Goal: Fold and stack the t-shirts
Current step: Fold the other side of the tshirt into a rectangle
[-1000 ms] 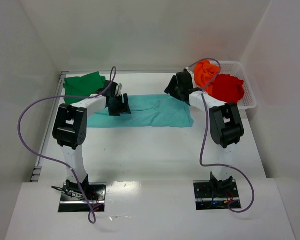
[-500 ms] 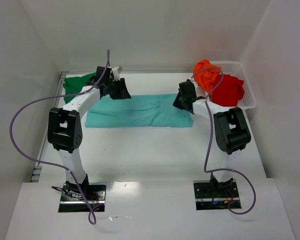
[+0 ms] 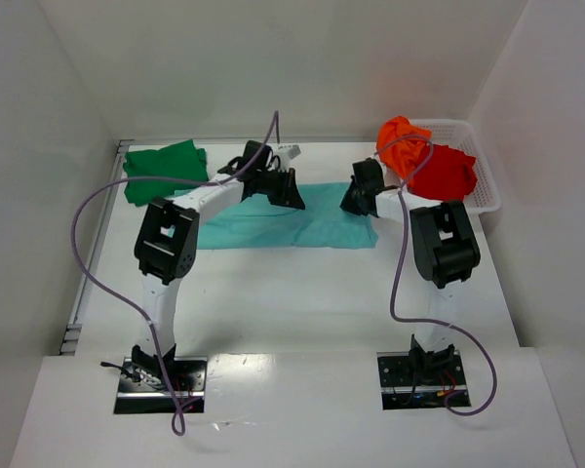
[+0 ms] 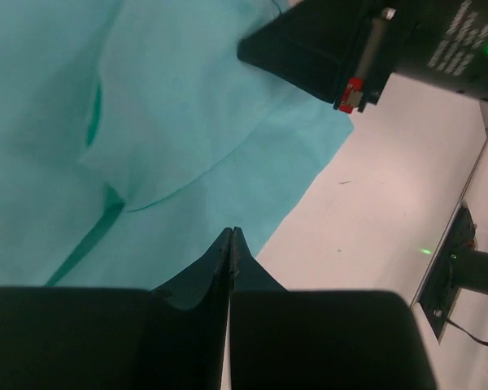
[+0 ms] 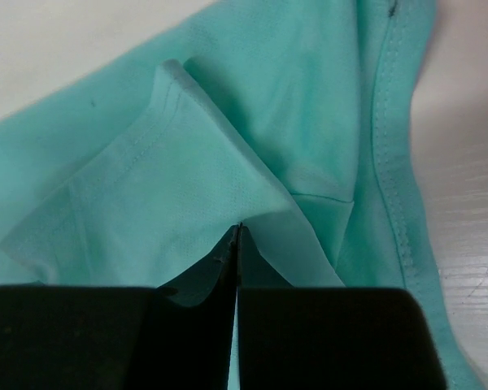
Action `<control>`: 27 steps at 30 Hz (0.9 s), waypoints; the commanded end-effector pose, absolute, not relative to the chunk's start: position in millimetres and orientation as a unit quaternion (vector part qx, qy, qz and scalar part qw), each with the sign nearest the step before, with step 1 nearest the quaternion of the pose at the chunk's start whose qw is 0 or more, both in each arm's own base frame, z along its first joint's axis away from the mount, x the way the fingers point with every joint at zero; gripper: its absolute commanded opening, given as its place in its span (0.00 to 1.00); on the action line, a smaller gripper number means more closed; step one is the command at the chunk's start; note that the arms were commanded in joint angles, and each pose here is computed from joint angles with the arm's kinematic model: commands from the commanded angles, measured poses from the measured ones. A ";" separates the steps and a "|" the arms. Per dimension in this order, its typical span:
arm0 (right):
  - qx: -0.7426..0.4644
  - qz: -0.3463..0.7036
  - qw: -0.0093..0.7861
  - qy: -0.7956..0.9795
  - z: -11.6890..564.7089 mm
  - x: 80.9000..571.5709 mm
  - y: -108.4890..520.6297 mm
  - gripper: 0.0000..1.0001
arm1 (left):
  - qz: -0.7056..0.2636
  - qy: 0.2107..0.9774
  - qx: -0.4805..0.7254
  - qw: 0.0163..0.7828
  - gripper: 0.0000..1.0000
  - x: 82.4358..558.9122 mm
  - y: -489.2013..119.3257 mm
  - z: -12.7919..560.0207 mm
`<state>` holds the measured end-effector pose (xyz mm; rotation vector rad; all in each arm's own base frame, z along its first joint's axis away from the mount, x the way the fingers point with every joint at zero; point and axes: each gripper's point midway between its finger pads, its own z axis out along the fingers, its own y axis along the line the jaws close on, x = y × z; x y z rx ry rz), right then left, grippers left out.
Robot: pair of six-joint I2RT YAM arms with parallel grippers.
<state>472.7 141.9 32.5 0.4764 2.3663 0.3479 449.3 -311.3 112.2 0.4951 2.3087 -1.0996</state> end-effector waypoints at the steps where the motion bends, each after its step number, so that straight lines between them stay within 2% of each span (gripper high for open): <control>1: 0.163 0.150 0.372 0.902 52.4 492.4 149.6 0.02 | -0.427 0.830 0.205 0.295 0.00 462.0 -329.5 124.5; 6: 0.162 0.146 0.372 0.902 49.5 497.8 145.8 0.02 | -0.384 0.853 0.181 0.305 0.00 479.1 -340.7 99.9; 17: 0.169 0.135 0.362 0.907 36.2 498.5 139.4 0.02 | -0.294 0.895 0.103 0.321 0.00 509.2 -322.6 55.1; 21: 0.171 0.127 0.355 0.910 29.9 496.2 137.1 0.02 | -0.260 0.913 0.088 0.303 0.00 513.8 -314.4 37.6; 27: 0.181 0.121 0.353 0.910 25.5 491.9 129.8 0.02 | -0.244 0.918 0.069 0.306 0.00 527.7 -303.1 36.7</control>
